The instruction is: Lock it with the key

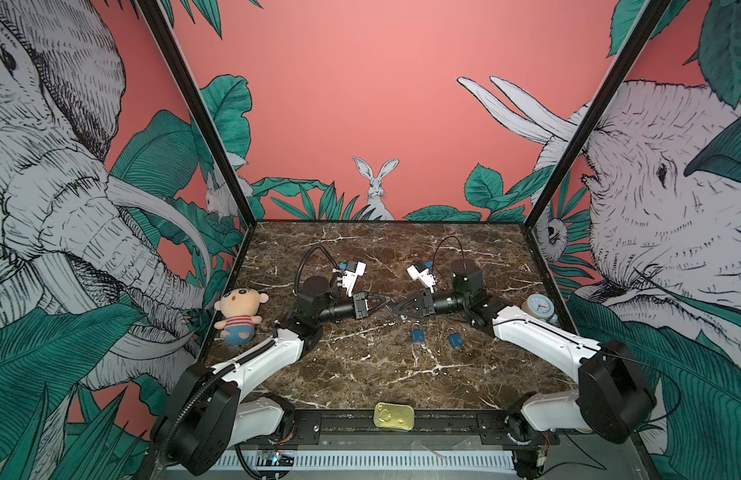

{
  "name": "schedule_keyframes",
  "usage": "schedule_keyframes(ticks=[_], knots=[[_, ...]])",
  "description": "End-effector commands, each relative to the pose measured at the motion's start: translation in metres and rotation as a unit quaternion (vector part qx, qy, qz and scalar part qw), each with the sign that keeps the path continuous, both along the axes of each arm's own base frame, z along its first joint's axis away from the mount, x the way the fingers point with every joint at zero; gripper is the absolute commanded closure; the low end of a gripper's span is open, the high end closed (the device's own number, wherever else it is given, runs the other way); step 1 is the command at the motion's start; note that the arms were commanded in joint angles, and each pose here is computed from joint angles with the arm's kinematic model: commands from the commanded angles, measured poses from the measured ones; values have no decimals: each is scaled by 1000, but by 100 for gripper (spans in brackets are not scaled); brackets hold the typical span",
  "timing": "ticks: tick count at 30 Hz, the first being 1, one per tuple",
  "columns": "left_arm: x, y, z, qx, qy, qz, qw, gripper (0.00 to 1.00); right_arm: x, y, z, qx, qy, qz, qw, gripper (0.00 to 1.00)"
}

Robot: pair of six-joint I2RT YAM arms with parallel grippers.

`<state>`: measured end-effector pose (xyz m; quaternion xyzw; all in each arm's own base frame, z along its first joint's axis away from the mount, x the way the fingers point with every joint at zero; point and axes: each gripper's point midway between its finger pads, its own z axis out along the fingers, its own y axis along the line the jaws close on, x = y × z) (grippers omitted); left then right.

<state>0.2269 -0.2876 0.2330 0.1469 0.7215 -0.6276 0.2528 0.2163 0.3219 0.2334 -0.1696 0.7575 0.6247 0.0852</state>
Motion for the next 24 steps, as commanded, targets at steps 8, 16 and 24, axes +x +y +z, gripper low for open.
schedule_keyframes(ticks=[8,16,24], knots=[[-80,-28,-37,33,66,-137,988,100,31,16,79,80,-178,-36,980,100],[-92,-30,-43,32,71,-140,987,100,48,11,83,80,-186,-61,977,100],[-105,-38,-48,32,72,-149,986,100,63,11,82,80,-187,-76,976,100]])
